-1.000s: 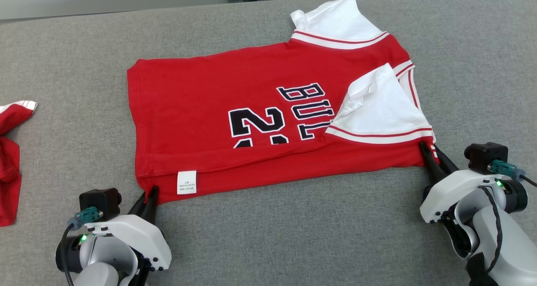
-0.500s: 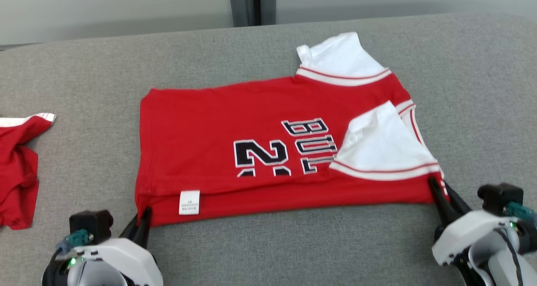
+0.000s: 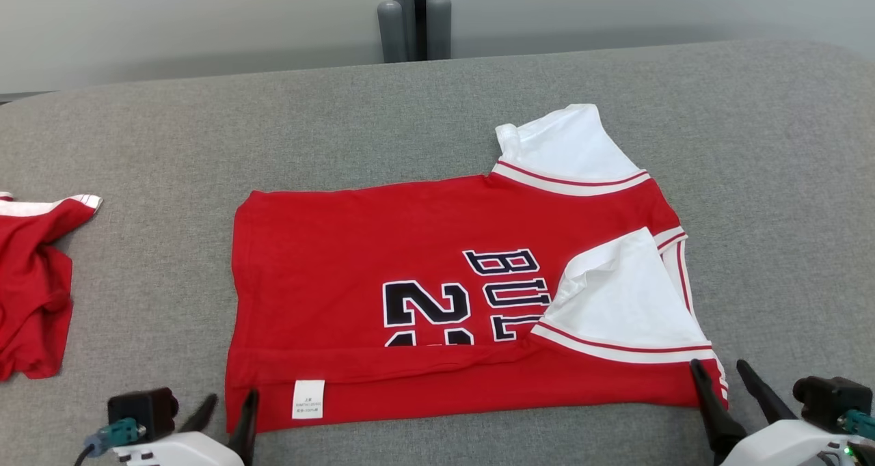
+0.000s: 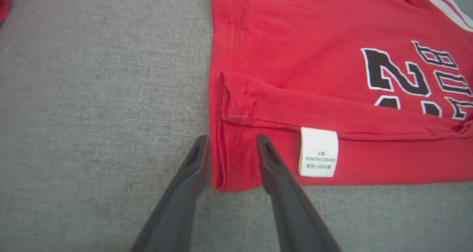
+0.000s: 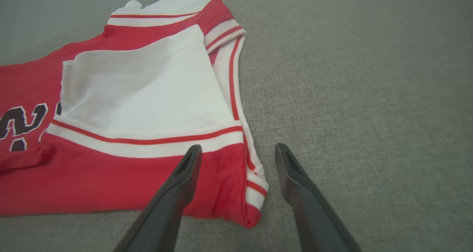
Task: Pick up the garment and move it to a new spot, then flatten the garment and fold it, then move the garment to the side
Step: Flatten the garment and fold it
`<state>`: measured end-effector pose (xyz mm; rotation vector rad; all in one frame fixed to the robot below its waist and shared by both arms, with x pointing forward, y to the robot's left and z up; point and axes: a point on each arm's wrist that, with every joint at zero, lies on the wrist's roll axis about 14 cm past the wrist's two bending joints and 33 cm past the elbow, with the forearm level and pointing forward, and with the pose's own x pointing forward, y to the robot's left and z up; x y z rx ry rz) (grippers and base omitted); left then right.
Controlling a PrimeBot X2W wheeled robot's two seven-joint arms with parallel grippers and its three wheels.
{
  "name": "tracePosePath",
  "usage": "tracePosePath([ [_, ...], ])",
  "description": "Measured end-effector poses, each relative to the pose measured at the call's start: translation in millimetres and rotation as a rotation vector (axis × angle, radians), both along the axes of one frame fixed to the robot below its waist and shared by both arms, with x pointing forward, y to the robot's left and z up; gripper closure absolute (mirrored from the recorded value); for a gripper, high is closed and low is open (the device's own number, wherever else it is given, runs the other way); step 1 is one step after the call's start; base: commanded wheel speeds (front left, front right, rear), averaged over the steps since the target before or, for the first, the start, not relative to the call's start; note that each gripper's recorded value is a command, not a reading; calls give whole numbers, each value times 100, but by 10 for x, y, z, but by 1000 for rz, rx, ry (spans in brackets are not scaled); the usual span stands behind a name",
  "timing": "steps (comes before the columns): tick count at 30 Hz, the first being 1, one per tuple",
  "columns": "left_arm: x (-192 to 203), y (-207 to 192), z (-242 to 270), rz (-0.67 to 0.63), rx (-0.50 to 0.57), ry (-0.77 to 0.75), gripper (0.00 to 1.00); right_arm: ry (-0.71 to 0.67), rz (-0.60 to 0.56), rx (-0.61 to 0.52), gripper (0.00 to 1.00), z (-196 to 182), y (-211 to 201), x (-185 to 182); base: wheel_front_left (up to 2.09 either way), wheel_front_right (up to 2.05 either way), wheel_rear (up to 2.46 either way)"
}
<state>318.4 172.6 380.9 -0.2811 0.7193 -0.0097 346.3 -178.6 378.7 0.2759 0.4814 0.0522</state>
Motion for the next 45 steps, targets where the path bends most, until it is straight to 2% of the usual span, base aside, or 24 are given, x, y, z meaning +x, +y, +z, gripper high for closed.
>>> tracePosePath([
  [3, 223, 71, 247, 50, 17, -140, 0, -84, -25, -14, 0, 226, -65, 112, 0, 0, 0],
  [10, 604, 43, 791, 75, 35, -387, 0, -355, -65, -50, 0, 960, -167, 459, 0, 0, 0],
  [18, 873, 40, 1307, 102, 87, -629, 0, -513, -6, -86, 0, 1465, 28, 624, 0, 0, 0],
  [22, 867, 63, 1324, 103, 131, -648, 0, -506, 13, -83, 0, 1467, 96, 624, 0, 0, 0],
  [33, 859, 49, 1200, 97, 137, -605, 0, -469, 15, -69, 0, 1362, 121, 627, 0, 0, 0],
  [38, 994, -34, 1262, 50, 131, -622, 0, -459, 12, -77, 0, 1332, 105, 642, 0, 0, 0],
  [45, 1375, -117, 1291, -28, 139, -615, 0, -440, 11, -81, 0, 1269, 94, 699, 0, 0, 0],
])
